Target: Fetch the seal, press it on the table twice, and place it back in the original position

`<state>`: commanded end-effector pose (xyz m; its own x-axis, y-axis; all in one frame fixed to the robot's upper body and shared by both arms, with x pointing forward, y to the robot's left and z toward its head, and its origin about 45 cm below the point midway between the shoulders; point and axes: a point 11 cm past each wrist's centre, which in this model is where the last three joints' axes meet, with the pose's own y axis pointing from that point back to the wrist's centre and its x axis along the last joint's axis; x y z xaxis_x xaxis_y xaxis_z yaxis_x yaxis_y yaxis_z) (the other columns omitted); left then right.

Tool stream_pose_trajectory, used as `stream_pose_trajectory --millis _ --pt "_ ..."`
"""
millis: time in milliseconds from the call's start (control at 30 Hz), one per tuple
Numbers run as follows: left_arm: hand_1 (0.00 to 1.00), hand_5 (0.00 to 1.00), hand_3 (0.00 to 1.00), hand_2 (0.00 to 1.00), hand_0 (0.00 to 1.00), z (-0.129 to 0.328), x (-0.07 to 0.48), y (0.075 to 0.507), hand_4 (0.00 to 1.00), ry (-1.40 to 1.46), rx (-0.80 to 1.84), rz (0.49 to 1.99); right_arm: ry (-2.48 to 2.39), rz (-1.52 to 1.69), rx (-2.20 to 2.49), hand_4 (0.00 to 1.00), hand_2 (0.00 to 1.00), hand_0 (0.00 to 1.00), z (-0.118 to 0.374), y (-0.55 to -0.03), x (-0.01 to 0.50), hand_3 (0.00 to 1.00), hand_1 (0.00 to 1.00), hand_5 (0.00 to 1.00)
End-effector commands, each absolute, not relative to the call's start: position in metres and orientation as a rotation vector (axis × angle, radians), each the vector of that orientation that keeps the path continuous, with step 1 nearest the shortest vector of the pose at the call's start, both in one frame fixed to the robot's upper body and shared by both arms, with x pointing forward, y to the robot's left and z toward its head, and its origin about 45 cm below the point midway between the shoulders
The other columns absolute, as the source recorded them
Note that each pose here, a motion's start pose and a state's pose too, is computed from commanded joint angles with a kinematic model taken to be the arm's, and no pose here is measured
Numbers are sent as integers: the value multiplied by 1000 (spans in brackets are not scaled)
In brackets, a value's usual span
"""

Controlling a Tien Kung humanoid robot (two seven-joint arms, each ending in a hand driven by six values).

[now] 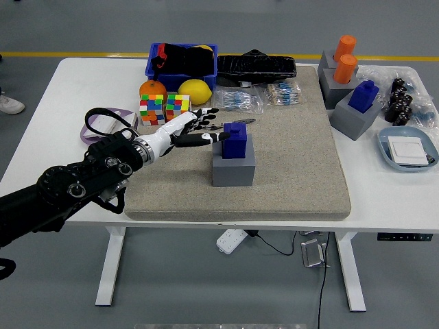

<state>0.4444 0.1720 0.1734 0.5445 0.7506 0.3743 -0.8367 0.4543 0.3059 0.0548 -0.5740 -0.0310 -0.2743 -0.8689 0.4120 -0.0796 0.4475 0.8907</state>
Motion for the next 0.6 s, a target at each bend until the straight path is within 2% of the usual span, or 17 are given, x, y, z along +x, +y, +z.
stream_pose_trajectory --millis 33,67,233,267,433,467,600 --pt "998 746 998 998 982 175 447 177 998 -185 469 1008 -1677 -968 830 838 714 872 -31 -574 54 736 740 509" --pt "998 883 998 998 984 177 449 182 998 -176 450 1032 -1677 -970 829 838 714 872 -32 -573 54 736 740 509" --pt "998 883 998 998 984 183 459 205 998 -173 413 1141 -1679 -976 826 838 714 872 -33 -572 52 736 740 509" --pt "998 845 998 998 983 184 460 209 998 -177 411 1159 -1680 -977 826 838 714 872 -33 -572 52 736 740 509" --pt "998 845 998 998 983 186 466 241 998 -193 429 1251 -1681 -978 829 838 714 872 -33 -571 53 736 740 509" --pt "996 711 998 981 979 186 467 247 974 -188 432 1267 -1682 -979 829 838 714 872 -34 -571 53 736 739 509" --pt "996 711 998 981 979 186 468 272 974 -168 426 1342 -1681 -983 827 838 714 872 -34 -570 52 736 739 509"
